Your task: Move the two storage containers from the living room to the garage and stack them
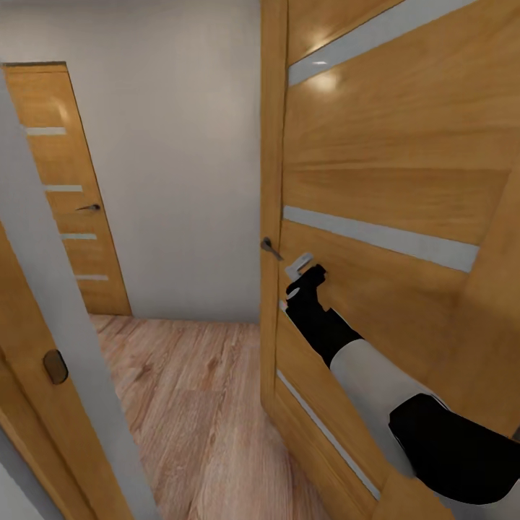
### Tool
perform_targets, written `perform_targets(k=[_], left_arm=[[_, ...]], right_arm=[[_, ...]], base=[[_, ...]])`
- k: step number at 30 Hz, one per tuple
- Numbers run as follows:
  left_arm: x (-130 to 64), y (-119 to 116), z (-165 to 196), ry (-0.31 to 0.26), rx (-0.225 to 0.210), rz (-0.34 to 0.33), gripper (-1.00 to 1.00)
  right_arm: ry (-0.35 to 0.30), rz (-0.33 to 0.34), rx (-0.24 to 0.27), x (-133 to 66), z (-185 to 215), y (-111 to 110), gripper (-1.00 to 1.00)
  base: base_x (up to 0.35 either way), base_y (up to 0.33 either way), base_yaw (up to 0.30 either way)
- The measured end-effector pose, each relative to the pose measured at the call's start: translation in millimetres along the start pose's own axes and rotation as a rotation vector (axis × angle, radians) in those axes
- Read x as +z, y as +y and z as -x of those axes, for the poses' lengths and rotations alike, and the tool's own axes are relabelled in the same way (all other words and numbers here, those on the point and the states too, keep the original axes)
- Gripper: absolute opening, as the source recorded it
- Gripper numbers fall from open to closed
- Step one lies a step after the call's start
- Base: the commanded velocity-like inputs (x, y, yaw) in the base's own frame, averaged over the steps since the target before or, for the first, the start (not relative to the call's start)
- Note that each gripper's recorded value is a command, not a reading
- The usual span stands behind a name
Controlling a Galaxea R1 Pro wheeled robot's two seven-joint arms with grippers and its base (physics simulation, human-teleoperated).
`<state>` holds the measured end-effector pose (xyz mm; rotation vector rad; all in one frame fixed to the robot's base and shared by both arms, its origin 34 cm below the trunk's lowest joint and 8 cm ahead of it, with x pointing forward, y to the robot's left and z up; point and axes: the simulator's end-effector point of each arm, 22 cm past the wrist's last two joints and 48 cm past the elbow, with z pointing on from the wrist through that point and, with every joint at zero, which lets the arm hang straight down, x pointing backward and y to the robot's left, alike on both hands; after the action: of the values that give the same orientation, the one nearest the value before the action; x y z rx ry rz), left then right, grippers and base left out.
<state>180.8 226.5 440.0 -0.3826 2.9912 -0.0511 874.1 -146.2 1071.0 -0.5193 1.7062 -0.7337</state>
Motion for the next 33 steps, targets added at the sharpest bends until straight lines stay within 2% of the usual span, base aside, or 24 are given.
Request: perform_targets(k=[12, 22, 27, 33], left_arm=[[0.0, 0, 0, 0.0, 0.0, 0.001, 1.0], [0.1, 1, 0, -0.001, 0.0, 0.002, 1.0], [0.1, 0, 0, -0.001, 0.0, 0.002, 1.0], [0.1, 2, 0, 0.0, 0.0, 0.005, 1.0]], right_arm=[[0.009, 0.001, 0.004, 0.6, -2, 0, 1.0], [0.013, -0.003, -0.004, 1.4, -4, -1, 1.0], [0.039, 0.008, 0.04, 4.7, -14, -2, 1.0], [0.051, 0.009, 0.055, 5.9, -18, -3, 1.0]], base=[[0.189, 0.0, 0.0], [0.025, 0.0, 0.0], [0.016, -0.005, 0.0], [0.135, -0.076, 0.0]])
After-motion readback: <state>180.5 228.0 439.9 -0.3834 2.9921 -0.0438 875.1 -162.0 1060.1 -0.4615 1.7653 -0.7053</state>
